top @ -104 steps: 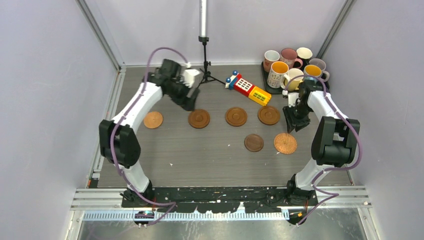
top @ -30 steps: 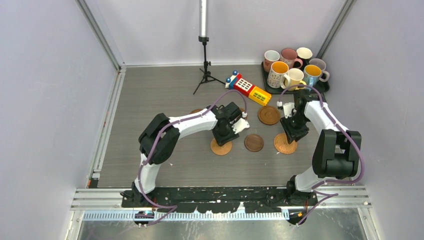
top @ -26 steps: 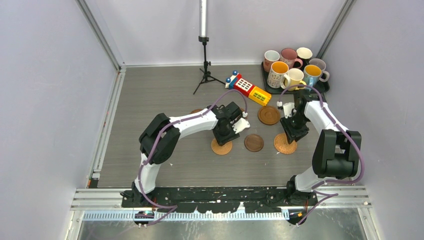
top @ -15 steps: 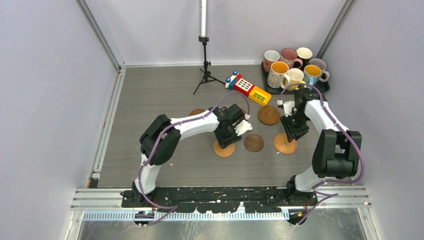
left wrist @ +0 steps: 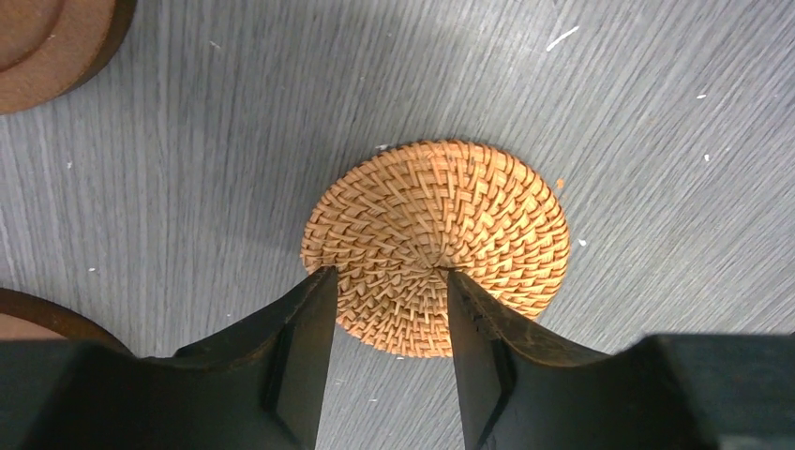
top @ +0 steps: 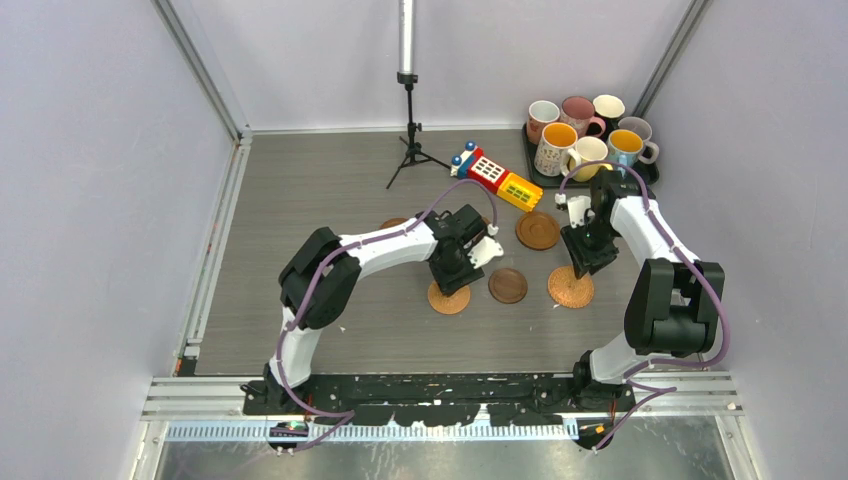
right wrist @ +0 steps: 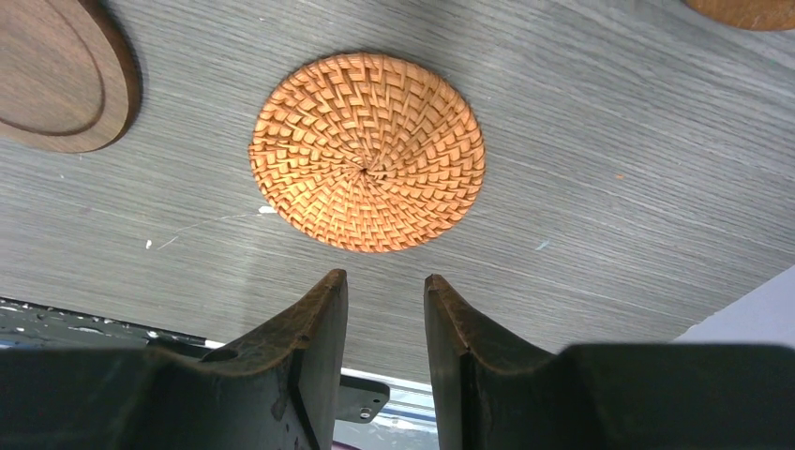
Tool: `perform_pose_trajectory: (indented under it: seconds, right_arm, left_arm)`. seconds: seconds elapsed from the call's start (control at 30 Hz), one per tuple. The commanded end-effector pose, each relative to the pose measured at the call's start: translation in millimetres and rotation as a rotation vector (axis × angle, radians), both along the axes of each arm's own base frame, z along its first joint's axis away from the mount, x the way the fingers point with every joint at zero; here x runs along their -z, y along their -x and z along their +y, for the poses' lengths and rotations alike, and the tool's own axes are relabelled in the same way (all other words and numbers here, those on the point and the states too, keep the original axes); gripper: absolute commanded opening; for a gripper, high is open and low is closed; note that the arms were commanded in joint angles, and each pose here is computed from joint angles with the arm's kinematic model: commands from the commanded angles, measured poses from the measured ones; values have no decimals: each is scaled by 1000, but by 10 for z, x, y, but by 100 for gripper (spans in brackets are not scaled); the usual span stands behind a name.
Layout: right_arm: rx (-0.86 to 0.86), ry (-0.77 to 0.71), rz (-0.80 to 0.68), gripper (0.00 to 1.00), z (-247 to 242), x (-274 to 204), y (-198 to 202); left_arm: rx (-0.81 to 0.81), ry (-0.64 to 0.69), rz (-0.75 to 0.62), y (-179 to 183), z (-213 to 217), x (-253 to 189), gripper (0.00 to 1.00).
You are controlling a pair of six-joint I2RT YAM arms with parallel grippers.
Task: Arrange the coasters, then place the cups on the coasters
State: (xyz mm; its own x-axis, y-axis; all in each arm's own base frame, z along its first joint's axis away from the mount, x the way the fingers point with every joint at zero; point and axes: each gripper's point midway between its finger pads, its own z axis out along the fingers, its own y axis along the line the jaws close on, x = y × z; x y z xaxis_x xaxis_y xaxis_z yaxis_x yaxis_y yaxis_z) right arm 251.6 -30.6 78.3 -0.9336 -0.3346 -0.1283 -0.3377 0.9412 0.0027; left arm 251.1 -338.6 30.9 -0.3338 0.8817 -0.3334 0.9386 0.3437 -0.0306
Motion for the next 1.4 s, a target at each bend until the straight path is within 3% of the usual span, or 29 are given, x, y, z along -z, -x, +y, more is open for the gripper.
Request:
perform_pose_trajectory:
  seconds: [0.0,0.3,0.53,0.67,0.97,1.37]
  right_arm:
    - [-9,-43,-36,41,81,-123,-82]
    - [-54,-193,-109,43,378,-310,-210]
    - [-92,-250,-168,43,737,-370,-409]
    - [-162,-268,-178,43,1038,-310,-475]
    - [-291,-224,-203,36,1532,-15,-643]
    - [-412,-124,-251,32,1658,344,-836]
  left_arm:
    - [-1,68,-36,-135,-139,-259,50]
    - [-52,198,-66,-292,-180,-869,63]
    - [-196,370,-98,-536,230,-1465,76]
    - [-244,381,-147,-590,550,-1653,81]
    - [-361,359,-142,-603,1069,-1695,82]
    - [-400,351,-133,-665,1218,-1658,82]
